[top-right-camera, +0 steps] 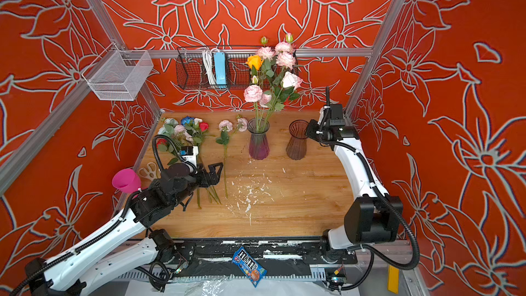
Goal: Arrange flowers in a vase
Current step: Pick up the vase from the top-right of the table, then place the vase at the center of the table.
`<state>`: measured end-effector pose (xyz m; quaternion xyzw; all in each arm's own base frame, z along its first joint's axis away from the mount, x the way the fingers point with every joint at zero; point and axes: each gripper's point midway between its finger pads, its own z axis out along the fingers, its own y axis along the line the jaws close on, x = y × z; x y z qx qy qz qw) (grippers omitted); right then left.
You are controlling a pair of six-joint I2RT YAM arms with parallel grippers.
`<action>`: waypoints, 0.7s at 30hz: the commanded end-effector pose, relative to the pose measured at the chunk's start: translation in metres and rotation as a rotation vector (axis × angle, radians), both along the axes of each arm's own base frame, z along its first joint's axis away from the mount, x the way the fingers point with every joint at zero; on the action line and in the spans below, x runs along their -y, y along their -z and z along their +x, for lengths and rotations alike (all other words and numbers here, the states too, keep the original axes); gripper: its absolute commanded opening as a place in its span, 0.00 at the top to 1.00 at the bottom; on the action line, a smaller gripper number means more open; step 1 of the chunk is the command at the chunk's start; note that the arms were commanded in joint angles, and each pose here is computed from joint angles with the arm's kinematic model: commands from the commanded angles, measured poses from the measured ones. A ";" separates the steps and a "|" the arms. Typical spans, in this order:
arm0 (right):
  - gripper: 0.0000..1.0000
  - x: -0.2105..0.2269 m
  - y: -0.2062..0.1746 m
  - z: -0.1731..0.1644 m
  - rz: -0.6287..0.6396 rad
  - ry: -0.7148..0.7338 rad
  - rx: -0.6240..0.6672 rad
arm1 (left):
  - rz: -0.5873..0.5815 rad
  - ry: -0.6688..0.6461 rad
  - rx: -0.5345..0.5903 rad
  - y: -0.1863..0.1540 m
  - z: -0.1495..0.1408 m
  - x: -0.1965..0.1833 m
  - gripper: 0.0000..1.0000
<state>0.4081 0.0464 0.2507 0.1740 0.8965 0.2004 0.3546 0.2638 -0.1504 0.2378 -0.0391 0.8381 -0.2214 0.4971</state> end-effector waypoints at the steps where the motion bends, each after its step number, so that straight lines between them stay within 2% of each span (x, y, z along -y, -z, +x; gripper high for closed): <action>1: 1.00 -0.015 -0.035 -0.008 0.104 -0.043 0.116 | 0.007 -0.012 -0.001 0.002 0.000 -0.004 0.03; 12: 1.00 -0.048 -0.025 -0.095 0.129 -0.170 0.059 | 0.017 -0.005 -0.021 0.005 0.001 -0.002 0.03; 16: 1.00 -0.079 -0.025 -0.117 0.123 -0.258 0.047 | 0.019 -0.002 -0.038 0.005 0.002 0.000 0.03; 21: 1.00 -0.116 -0.020 -0.129 0.116 -0.356 0.017 | 0.027 -0.001 -0.051 0.002 0.002 0.000 0.03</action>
